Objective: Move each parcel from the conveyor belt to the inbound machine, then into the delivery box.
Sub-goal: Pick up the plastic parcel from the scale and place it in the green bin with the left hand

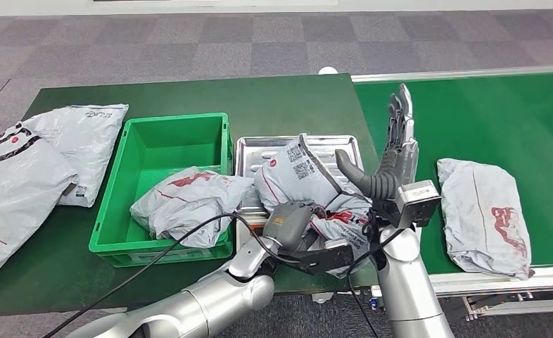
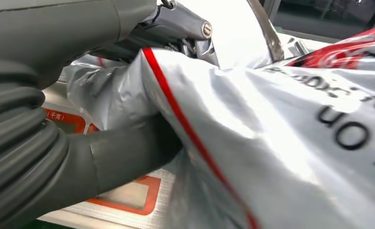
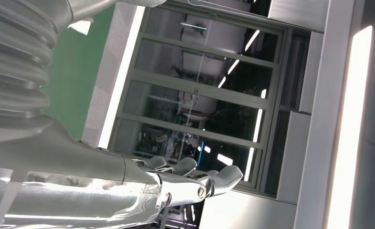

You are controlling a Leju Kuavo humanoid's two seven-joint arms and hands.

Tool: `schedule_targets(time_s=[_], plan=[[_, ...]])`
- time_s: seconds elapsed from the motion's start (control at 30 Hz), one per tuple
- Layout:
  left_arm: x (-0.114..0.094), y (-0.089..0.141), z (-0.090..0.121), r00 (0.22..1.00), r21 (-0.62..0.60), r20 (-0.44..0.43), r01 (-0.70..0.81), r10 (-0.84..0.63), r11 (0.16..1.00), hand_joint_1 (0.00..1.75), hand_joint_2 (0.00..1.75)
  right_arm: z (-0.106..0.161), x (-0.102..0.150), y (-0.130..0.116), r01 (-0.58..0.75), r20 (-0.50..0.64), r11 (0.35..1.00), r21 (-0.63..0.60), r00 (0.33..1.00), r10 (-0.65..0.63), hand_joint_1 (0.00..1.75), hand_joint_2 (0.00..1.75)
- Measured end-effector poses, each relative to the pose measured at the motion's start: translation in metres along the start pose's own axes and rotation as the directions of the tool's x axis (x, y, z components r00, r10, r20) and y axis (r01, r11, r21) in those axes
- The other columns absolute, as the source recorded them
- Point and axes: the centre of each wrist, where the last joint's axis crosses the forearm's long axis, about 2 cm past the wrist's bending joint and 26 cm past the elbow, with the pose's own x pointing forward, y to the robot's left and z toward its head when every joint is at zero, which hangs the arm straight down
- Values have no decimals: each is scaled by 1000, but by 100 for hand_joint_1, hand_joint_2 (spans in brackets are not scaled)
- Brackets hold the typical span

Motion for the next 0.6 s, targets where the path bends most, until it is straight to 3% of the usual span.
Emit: schedule_targets(time_s=[0.6], plan=[[-2,1,0,1000,5,-8,-6,6,1000,175,175,-1,-1,0,0,-1,1000,1,1000,0,0,175]])
